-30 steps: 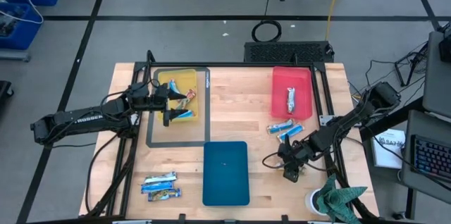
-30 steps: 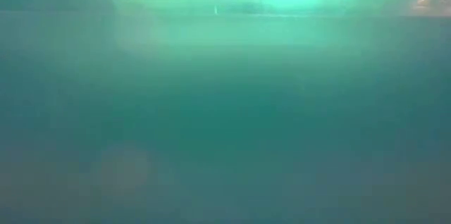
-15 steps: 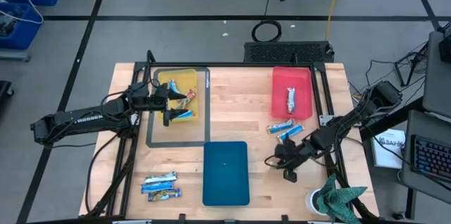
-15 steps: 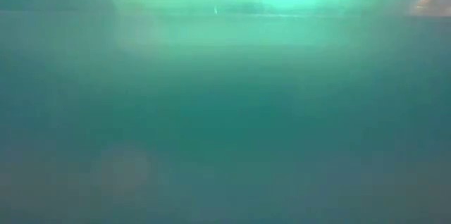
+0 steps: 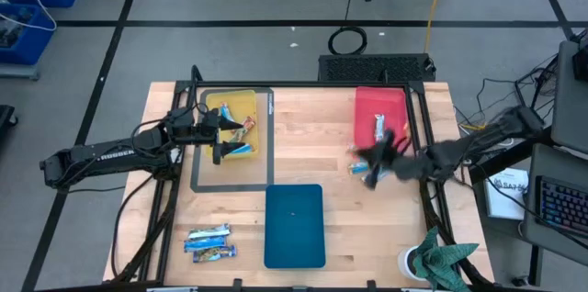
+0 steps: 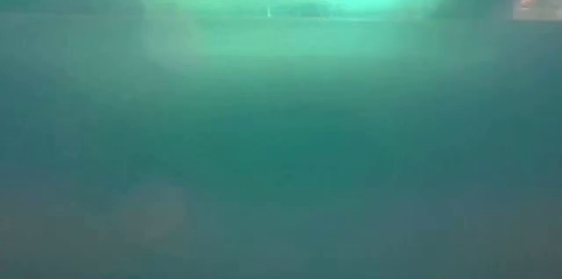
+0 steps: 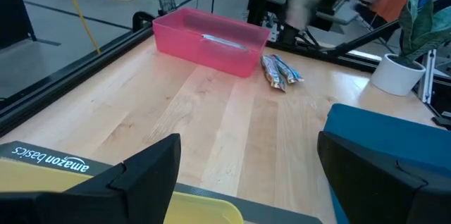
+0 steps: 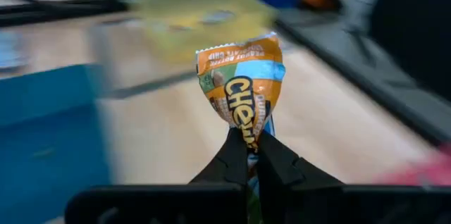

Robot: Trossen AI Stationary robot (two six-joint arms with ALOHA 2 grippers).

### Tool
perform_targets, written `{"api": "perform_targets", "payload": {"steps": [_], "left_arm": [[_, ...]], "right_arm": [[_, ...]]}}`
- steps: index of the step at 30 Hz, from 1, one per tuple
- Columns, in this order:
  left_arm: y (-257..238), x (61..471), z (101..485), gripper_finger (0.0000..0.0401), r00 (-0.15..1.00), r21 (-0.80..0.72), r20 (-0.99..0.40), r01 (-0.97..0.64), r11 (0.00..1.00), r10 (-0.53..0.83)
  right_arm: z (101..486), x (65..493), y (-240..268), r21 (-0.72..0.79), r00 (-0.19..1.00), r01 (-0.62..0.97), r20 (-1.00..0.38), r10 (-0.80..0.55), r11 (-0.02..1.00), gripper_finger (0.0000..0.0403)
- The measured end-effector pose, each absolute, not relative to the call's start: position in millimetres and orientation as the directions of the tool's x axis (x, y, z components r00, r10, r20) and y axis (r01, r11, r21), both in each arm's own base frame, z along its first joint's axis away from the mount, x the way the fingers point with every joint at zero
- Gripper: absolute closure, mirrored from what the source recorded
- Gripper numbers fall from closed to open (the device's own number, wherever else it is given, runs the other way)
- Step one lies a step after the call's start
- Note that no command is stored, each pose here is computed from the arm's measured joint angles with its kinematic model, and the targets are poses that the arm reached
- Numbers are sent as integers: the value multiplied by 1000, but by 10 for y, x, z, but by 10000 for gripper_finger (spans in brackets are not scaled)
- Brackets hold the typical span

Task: Pick and place Granola Bars by type
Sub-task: Put the yellow granola bar into the red bin

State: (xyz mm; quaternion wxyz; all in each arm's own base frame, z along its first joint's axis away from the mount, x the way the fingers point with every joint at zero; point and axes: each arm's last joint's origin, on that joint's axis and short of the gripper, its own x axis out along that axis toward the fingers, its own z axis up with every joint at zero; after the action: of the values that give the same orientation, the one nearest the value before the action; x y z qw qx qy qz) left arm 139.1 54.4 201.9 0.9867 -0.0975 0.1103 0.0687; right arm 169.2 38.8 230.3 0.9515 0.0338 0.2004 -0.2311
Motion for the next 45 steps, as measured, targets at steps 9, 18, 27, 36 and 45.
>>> {"api": "perform_targets", "payload": {"steps": [9,18,27,36,45], "left_arm": [[545,1392,2019,64,966,-171,-231,-156,973,115],[545,1392,2019,64,966,-153,-231,-152,977,114],[544,1391,2016,64,966,-153,-234,-152,976,113],[543,1390,2012,64,965,-155,-238,-153,976,113],[544,1390,2012,64,965,-156,-238,-153,976,113]], "right_arm": [[2258,1221,-408,-33,542,706,-618,-570,707,399],[2190,1272,-715,35,537,706,-679,-501,708,291],[2137,1432,-636,170,686,432,-699,-201,886,228],[2022,1614,-247,184,652,181,-758,22,966,247],[1643,1786,-161,53,414,210,-910,-40,976,248]]}}
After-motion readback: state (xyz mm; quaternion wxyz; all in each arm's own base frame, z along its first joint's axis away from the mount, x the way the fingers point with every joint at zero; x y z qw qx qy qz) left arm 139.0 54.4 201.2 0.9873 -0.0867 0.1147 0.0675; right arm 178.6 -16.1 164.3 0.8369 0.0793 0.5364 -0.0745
